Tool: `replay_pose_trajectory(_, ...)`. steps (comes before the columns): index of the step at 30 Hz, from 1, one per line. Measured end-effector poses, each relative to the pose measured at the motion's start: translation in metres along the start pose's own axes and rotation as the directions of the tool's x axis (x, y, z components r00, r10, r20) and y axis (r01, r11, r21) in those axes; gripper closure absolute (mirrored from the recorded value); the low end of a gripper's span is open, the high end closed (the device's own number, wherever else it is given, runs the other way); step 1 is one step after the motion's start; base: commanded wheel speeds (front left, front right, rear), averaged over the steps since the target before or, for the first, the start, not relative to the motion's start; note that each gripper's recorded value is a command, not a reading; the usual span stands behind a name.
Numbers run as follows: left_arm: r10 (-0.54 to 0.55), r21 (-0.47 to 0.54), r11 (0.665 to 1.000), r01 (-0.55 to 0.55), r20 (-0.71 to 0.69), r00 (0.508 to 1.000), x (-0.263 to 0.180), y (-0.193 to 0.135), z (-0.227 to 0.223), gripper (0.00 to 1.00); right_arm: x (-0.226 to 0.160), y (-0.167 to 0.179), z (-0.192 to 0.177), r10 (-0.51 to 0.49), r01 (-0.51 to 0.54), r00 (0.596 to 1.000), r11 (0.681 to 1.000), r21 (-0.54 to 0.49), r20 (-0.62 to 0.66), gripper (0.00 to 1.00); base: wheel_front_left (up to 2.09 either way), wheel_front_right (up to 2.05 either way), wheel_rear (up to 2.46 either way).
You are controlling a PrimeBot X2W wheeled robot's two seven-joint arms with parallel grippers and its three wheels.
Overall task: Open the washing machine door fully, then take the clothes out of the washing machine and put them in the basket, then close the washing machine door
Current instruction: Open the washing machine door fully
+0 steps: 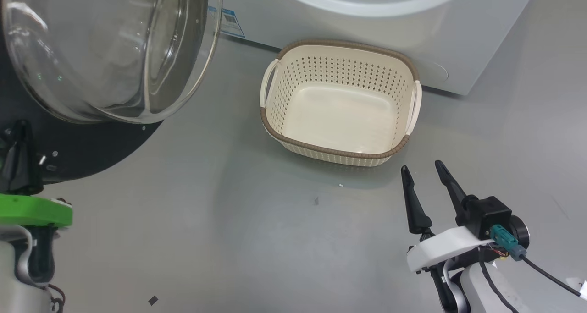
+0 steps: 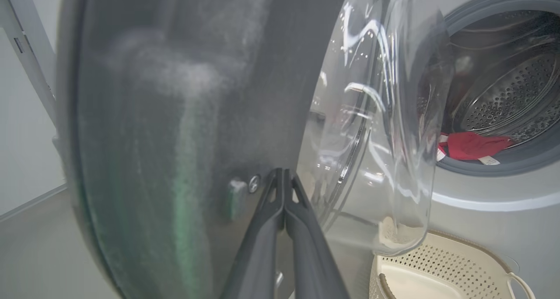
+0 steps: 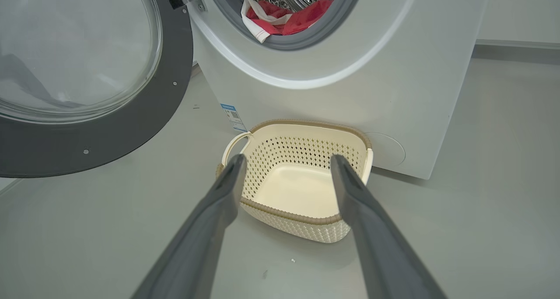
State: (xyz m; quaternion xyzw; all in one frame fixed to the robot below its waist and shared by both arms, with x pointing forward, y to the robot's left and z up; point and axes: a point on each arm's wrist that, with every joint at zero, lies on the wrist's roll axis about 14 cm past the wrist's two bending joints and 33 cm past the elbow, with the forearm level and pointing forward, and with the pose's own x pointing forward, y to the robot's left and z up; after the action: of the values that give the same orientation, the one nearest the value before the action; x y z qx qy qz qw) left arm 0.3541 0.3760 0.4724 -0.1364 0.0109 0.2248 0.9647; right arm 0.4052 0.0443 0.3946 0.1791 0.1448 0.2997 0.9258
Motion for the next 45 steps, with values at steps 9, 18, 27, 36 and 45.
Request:
replay_pose_trajectory(9, 0.074, 0.021, 0.997, -0.074, -0.006, 0.997, 0.019, 0.026, 0.001, 1.00, 0.011, -0.017, -0.009, -0.029, 0.029, 0.999, 1.000, 0.000, -0.015, 0.00, 0.00, 0.00, 0.00)
replay_pose_trajectory(18, 0.136, 0.058, 0.989, -0.134, -0.020, 0.991, 0.038, 0.049, 0.000, 1.00, 0.018, -0.033, -0.022, -0.062, 0.062, 0.997, 0.998, -0.001, -0.037, 0.00, 0.00, 0.00, 0.00)
replay_pose_trajectory(27, 0.200, 0.102, 0.976, -0.195, -0.042, 0.979, 0.052, 0.072, -0.002, 1.00, 0.025, -0.048, -0.032, -0.081, 0.081, 0.995, 0.997, -0.009, -0.055, 0.00, 0.00, 0.00, 0.00)
replay_pose_trajectory(36, 0.213, 0.108, 0.972, -0.208, -0.044, 0.976, 0.058, 0.076, -0.002, 1.00, 0.027, -0.051, -0.037, -0.083, 0.082, 0.994, 0.997, -0.007, -0.066, 0.00, 0.00, 0.00, 0.00)
replay_pose_trajectory(45, 0.180, 0.115, 0.978, -0.173, -0.048, 0.983, 0.058, 0.065, -0.002, 1.00, 0.027, -0.048, -0.034, -0.078, 0.077, 0.995, 0.997, -0.019, -0.064, 0.00, 0.00, 0.00, 0.00)
